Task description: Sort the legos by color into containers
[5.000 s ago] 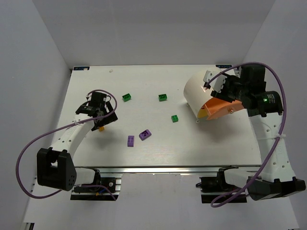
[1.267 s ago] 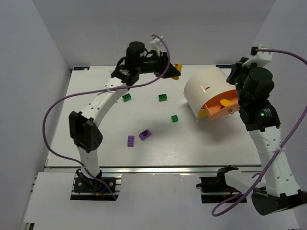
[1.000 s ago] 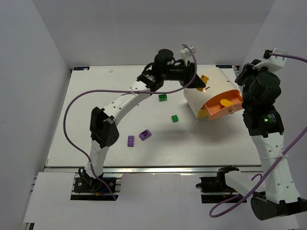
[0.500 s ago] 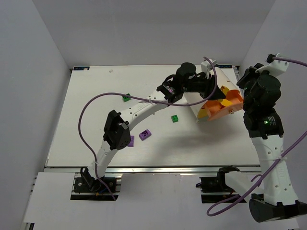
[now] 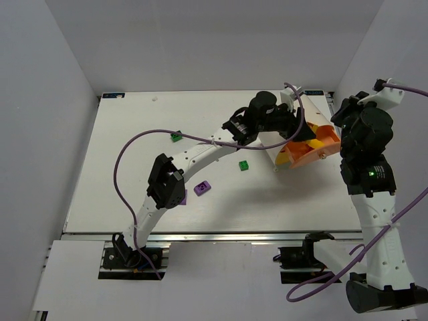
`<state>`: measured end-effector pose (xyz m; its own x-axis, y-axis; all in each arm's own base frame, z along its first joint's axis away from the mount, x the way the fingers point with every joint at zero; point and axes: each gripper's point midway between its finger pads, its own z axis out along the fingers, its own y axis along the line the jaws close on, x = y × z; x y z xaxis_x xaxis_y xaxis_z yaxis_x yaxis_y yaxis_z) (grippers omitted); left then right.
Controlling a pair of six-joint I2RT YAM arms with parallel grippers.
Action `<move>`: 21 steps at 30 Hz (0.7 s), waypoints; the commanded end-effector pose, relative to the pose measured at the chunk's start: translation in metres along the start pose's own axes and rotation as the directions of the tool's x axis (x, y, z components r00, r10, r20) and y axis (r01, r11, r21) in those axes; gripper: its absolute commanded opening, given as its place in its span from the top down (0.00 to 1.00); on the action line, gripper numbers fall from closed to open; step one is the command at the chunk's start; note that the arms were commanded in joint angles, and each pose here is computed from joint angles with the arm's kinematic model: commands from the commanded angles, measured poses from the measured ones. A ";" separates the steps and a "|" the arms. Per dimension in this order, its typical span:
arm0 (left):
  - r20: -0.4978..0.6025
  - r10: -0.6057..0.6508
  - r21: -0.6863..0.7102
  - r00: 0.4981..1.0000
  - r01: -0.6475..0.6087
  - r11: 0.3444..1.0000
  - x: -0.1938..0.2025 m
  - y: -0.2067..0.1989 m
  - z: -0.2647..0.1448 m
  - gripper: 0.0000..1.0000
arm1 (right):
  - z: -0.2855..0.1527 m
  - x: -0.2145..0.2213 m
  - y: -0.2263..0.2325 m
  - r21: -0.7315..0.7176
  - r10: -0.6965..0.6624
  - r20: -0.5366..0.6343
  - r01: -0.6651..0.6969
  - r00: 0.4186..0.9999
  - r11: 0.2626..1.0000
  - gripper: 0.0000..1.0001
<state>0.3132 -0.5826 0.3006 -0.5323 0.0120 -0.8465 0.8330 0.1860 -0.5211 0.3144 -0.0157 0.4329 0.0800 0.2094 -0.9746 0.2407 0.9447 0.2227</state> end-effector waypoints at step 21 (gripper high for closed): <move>0.271 0.107 -0.160 0.957 -0.064 0.985 -0.113 -0.051 -0.088 0.86 | -0.005 0.036 -0.045 0.219 -0.010 -0.179 0.050 0.984 0.974 1.00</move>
<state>0.3252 -0.5612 0.3349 -0.4981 -0.0887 -0.8626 0.8132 0.2976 -0.5001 0.3147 -0.0253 0.3995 -0.0775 0.2089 -0.9749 0.3108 0.9341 0.1754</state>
